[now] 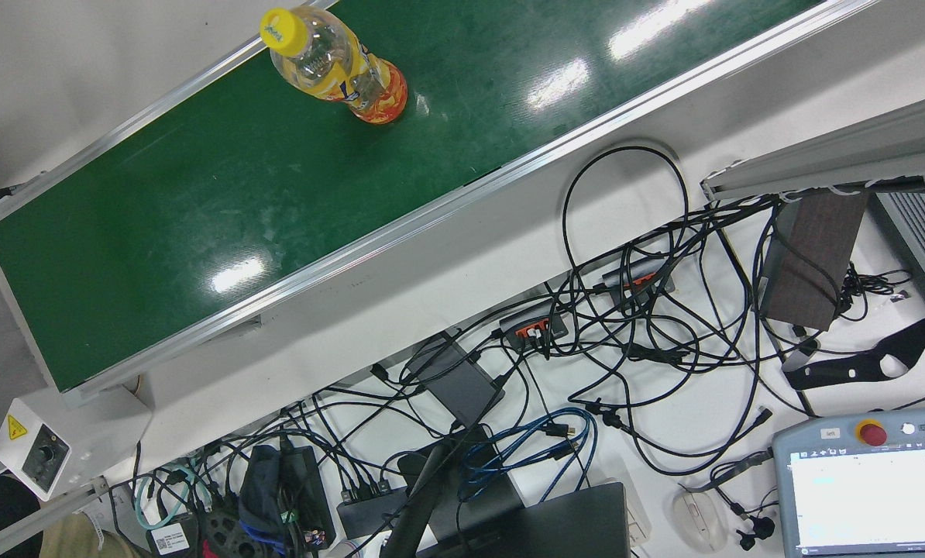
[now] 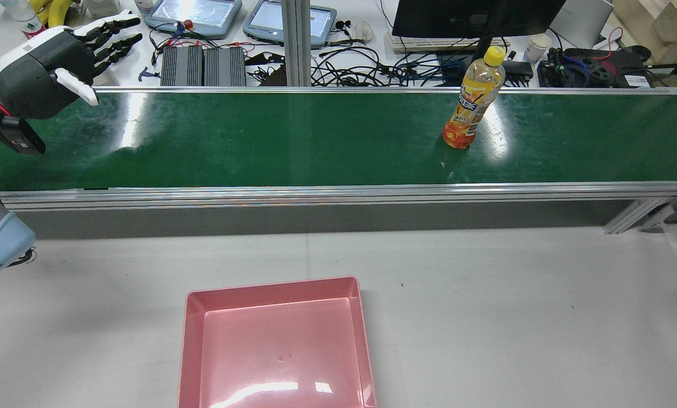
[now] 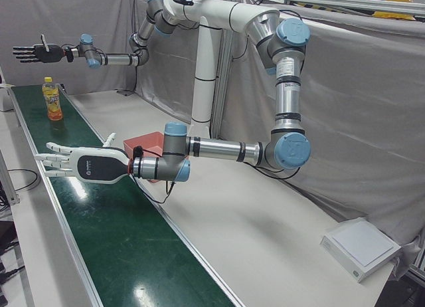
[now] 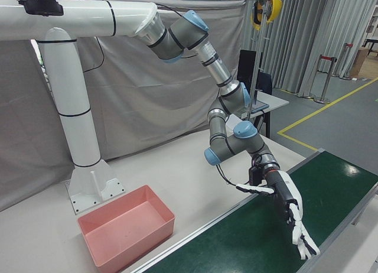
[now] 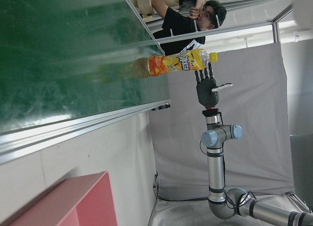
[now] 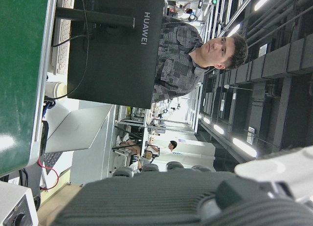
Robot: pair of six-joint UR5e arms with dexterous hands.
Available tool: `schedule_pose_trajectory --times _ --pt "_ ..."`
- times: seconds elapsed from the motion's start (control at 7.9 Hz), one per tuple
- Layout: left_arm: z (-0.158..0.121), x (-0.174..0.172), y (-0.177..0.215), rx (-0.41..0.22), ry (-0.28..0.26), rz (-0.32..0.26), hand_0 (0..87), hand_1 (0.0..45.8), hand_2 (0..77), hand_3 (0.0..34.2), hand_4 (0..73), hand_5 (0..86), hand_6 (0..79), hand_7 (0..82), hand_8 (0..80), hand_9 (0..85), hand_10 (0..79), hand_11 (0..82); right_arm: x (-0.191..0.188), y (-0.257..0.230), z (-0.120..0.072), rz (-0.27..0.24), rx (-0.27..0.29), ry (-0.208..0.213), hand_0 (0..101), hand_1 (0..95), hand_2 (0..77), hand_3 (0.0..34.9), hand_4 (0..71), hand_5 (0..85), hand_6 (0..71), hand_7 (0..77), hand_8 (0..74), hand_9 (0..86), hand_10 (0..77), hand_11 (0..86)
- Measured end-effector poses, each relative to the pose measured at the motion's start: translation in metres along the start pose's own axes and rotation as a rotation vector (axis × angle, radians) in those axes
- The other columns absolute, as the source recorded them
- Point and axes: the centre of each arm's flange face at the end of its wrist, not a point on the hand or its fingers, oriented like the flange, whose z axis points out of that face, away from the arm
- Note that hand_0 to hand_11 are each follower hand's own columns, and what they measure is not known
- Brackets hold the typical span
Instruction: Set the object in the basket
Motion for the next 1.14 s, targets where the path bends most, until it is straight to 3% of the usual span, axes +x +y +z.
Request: schedule_pose_trajectory --times 1.14 --pt "-0.0022 -0.0015 -0.0039 0.023 -0.01 0.0 58.8 2.2 0.5 0.3 12.5 16.9 0.5 1.1 7.6 9.8 1.6 2.7 0.0 0.0 0.0 0.0 0.0 0.0 0 0.0 0.5 0.0 0.0 0.0 0.0 0.5 0.0 0.0 0.0 0.0"
